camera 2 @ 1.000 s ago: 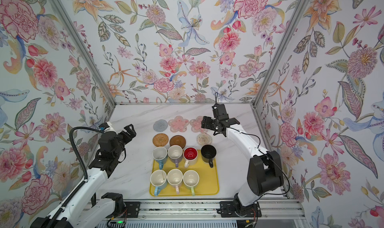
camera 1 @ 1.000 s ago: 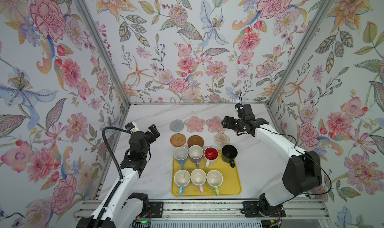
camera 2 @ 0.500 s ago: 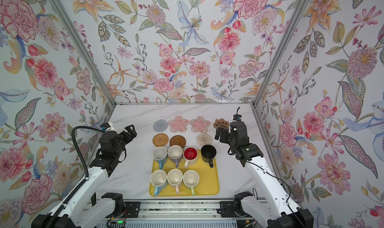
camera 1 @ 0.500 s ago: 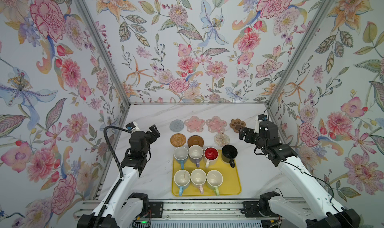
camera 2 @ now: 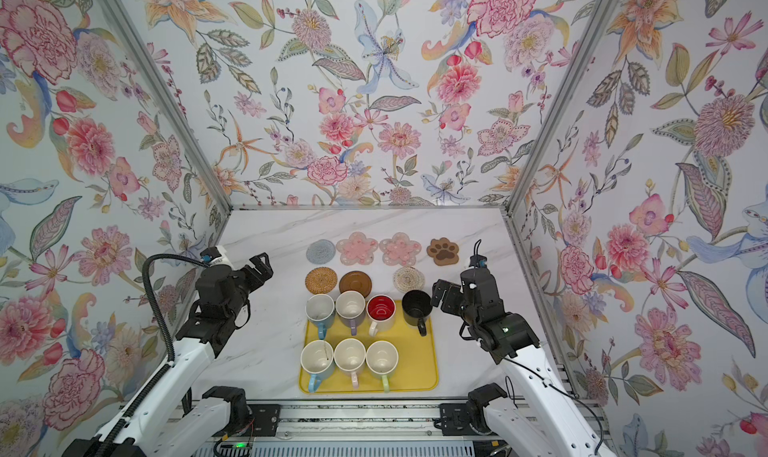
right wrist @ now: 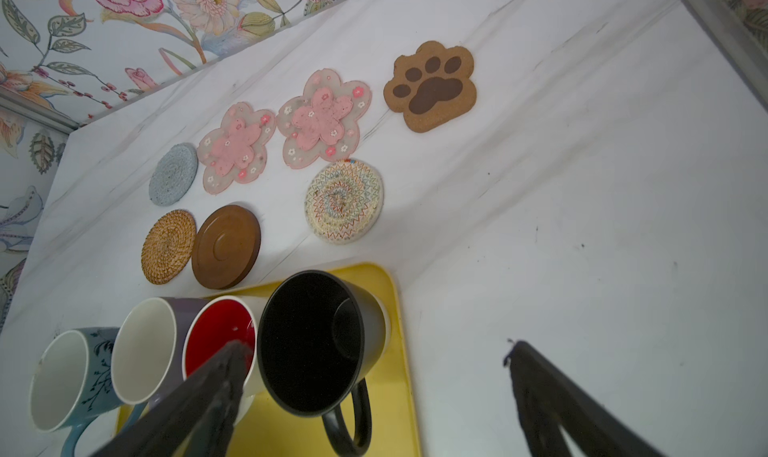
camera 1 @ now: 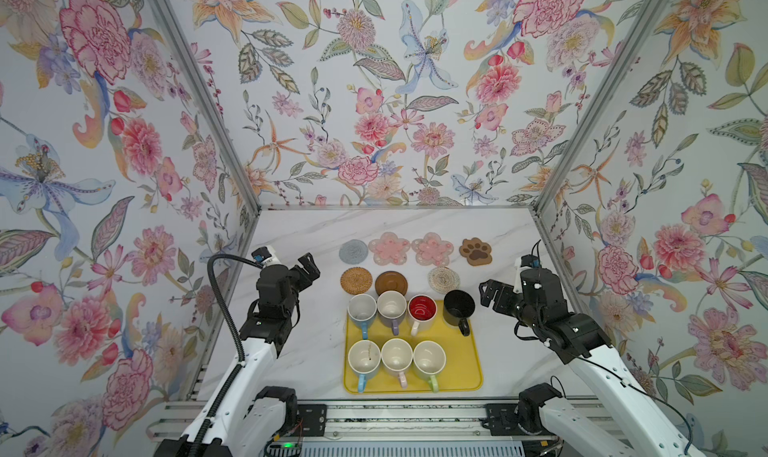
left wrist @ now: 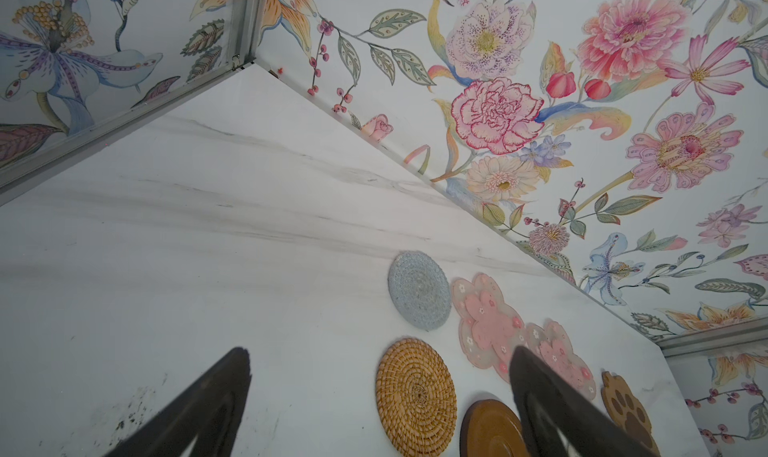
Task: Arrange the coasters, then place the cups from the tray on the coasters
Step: 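Move the open right gripper toward the black mug on the yellow tray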
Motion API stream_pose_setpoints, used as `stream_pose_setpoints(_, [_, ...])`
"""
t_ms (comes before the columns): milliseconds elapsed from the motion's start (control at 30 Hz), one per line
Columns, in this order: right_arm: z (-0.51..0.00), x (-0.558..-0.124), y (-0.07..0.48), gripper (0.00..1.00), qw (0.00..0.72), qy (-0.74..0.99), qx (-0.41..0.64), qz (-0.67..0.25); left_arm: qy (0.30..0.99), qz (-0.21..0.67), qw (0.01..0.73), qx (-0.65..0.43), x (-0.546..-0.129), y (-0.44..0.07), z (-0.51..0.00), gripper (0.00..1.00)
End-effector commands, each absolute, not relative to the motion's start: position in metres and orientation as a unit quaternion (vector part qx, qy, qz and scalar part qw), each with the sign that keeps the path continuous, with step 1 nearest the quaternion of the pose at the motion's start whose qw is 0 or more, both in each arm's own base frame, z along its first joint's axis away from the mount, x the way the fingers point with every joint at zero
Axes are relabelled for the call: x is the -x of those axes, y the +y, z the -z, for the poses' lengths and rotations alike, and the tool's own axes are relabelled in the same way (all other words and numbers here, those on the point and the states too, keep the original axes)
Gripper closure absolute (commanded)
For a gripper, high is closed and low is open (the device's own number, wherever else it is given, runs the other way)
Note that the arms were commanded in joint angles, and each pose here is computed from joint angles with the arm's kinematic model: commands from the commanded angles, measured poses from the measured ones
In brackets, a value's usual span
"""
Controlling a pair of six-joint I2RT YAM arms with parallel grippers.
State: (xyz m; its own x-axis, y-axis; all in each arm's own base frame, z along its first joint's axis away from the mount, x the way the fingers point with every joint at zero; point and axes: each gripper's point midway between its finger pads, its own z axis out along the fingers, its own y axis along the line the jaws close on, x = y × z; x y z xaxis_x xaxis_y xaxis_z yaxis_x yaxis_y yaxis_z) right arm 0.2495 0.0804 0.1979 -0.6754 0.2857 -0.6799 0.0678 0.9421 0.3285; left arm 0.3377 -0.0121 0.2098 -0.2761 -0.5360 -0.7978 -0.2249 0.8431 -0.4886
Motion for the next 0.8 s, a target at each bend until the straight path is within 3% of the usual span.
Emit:
stream_pose_setpoints(0, [-0.177, -0.233, 0.072, 0.01, 0.364, 0.916, -0.121, -0.12, 0.795, 0.137, 0.542, 0.234, -0.334, -0.012, -0.202, 0.01])
stream_pose_setpoints(767, [-0.144, -0.201, 0.128, 0.07, 0.299, 0.942, -0.027, -0.15, 0.791, 0.147, 0.538, 0.251, -0.324, -0.01, -0.201, 0.01])
